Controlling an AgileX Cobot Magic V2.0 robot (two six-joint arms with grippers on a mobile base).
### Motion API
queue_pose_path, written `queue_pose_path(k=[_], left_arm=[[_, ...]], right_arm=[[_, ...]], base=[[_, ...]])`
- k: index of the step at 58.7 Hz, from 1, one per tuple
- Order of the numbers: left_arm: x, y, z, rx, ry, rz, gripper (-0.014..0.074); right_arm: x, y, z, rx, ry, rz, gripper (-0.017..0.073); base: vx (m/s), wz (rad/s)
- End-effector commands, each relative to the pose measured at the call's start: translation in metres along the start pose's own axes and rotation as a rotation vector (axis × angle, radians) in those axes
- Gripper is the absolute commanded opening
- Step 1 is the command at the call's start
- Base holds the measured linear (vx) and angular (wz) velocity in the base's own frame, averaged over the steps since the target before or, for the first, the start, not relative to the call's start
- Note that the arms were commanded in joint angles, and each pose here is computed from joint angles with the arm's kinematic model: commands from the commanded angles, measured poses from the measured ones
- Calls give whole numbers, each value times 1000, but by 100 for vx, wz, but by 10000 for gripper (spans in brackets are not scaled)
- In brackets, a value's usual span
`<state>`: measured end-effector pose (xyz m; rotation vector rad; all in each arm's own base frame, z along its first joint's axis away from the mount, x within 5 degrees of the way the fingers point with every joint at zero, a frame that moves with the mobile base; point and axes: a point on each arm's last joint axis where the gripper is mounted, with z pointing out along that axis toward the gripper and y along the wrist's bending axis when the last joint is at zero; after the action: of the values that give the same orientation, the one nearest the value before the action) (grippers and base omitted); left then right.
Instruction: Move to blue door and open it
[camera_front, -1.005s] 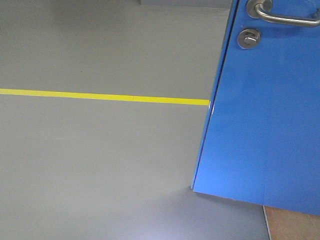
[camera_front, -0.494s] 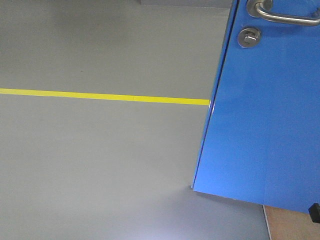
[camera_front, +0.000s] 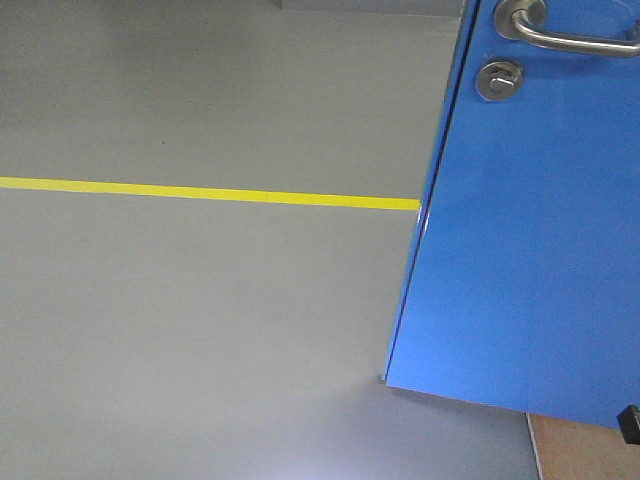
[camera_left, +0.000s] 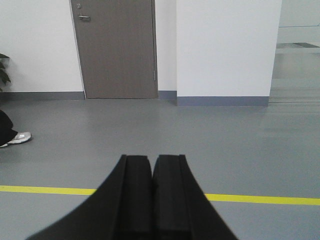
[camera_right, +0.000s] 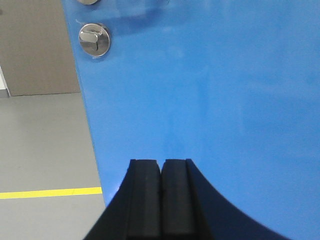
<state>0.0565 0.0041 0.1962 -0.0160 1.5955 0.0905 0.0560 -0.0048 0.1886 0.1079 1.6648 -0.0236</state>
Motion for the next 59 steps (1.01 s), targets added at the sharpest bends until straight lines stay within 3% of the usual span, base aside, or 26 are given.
queue_pose_path(k=[1,59], left_arm=[[-15,0,-3,0,-118,-8,73],[-15,0,-3,1,-118,-8,73]], right_arm=[[-7,1,-1,-6,-85,-14,-1],[-7,1,-1,-6,-84,-14,-1]], base=[[0,0],[0,0]])
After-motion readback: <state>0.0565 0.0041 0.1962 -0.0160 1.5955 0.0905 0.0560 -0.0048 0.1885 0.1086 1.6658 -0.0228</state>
